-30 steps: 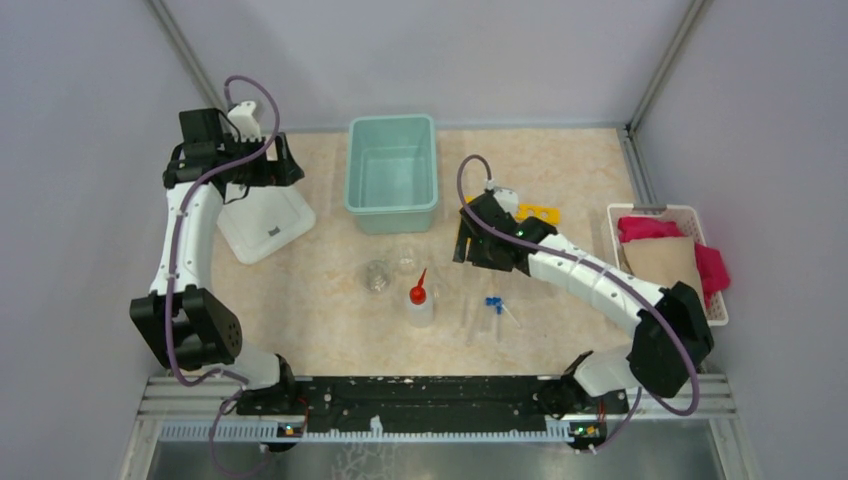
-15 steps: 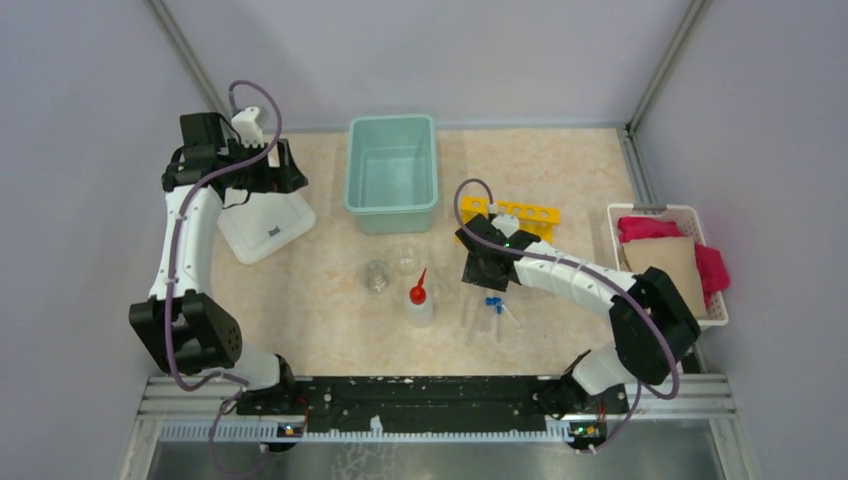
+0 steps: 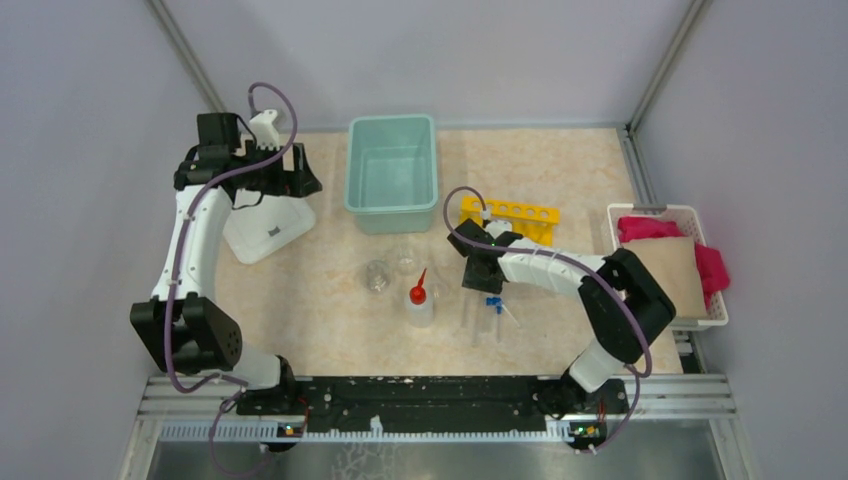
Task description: Organize the chemistry lab equipment
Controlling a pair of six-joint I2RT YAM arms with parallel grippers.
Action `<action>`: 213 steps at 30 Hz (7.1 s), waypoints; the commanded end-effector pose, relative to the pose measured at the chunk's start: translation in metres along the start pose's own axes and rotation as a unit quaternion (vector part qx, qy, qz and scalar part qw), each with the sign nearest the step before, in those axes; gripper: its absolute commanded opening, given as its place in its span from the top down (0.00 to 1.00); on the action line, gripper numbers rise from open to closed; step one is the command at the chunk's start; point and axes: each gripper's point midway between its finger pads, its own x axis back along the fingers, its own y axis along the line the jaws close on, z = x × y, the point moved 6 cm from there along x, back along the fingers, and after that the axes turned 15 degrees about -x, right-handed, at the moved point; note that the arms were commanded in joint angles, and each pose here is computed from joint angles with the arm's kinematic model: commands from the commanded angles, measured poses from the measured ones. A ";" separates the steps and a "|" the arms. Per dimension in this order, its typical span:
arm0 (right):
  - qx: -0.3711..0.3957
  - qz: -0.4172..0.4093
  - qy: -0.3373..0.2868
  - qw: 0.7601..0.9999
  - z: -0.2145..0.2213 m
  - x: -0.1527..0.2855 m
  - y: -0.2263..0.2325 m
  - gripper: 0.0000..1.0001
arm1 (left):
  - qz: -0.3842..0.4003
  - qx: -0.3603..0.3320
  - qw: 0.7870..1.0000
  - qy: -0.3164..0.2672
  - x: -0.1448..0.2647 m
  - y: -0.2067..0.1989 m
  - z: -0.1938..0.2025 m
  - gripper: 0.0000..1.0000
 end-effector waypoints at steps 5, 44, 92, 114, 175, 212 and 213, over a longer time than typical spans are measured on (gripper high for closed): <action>0.005 0.006 -0.011 1.000 0.005 -0.015 0.003 0.64 | 0.017 -0.020 1.000 -0.005 0.016 -0.015 -0.006 0.01; -0.029 -0.407 -0.205 0.890 -0.108 0.255 0.172 1.00 | 0.304 -0.107 0.944 -0.069 0.044 -0.173 -0.020 0.01; 0.134 -0.463 0.009 0.876 -0.080 0.272 0.183 0.51 | 0.342 -0.193 0.912 -0.120 0.031 -0.193 -0.004 0.93; 0.110 -0.200 -0.224 0.948 -0.170 0.245 0.100 1.00 | 0.223 -0.101 0.969 -0.012 -0.001 -0.159 -0.014 0.01; 0.054 -0.110 -0.362 0.924 -0.194 0.072 0.068 1.00 | 0.143 -0.024 0.989 -0.007 0.017 -0.064 -0.010 0.01; 0.001 -0.116 -0.355 0.928 -0.171 0.023 0.074 0.74 | 0.153 -0.021 0.988 -0.017 0.019 -0.068 -0.010 0.01; 0.003 -0.117 -0.354 0.928 -0.172 0.024 0.075 0.73 | 0.153 -0.021 0.988 -0.018 0.019 -0.068 -0.010 0.01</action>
